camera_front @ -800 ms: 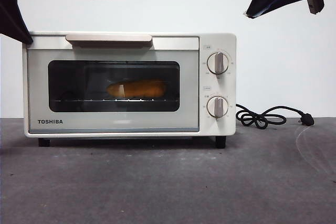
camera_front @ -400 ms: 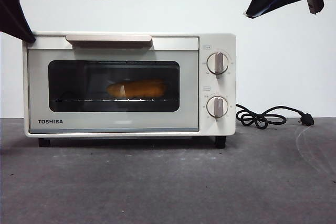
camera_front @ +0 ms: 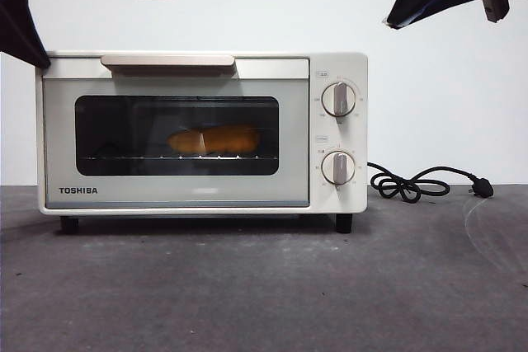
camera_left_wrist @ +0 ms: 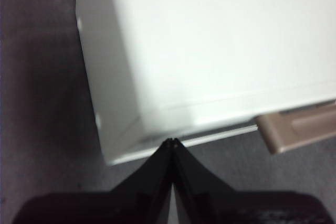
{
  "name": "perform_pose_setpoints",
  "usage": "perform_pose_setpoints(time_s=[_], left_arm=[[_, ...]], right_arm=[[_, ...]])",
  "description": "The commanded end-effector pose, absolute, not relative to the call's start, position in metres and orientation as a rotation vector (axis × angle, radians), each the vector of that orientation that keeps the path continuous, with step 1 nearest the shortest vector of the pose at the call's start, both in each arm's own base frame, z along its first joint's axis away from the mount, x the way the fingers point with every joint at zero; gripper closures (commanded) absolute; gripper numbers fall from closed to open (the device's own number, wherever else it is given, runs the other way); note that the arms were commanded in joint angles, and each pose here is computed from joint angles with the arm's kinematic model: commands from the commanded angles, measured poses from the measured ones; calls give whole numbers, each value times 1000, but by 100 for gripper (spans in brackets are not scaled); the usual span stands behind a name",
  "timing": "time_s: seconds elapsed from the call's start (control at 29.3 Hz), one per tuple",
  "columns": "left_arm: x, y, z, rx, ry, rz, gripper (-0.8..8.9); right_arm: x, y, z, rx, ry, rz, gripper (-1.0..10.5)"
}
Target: Take the corn from the table,put the corn in the oven
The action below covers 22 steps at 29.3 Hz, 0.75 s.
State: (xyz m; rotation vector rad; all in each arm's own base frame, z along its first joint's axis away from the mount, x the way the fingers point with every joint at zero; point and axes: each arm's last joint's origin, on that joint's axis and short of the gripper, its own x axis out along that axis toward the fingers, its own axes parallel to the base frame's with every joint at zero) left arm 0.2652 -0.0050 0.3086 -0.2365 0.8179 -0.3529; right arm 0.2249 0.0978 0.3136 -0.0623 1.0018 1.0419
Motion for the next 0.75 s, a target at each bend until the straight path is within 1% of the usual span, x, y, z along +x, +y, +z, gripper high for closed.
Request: perform_pose_setpoints(time_s=[0.03, 0.24, 0.48, 0.61, 0.75], left_arm=[[254, -12, 317, -209, 804, -387, 821], [216, -27, 342, -171, 754, -459, 821], [159, -48, 363, -117, 723, -597, 821], [140, -53, 369, -99, 699, -601, 821], [133, -54, 371, -86, 682, -608, 820]], right_arm=[[226, 98, 312, -56, 1008, 1038, 957], [226, 98, 313, -56, 1006, 1039, 957], [228, 99, 314, -61, 984, 1039, 948], [230, 100, 315, -67, 958, 1041, 948], [231, 100, 315, -68, 949, 1041, 948]])
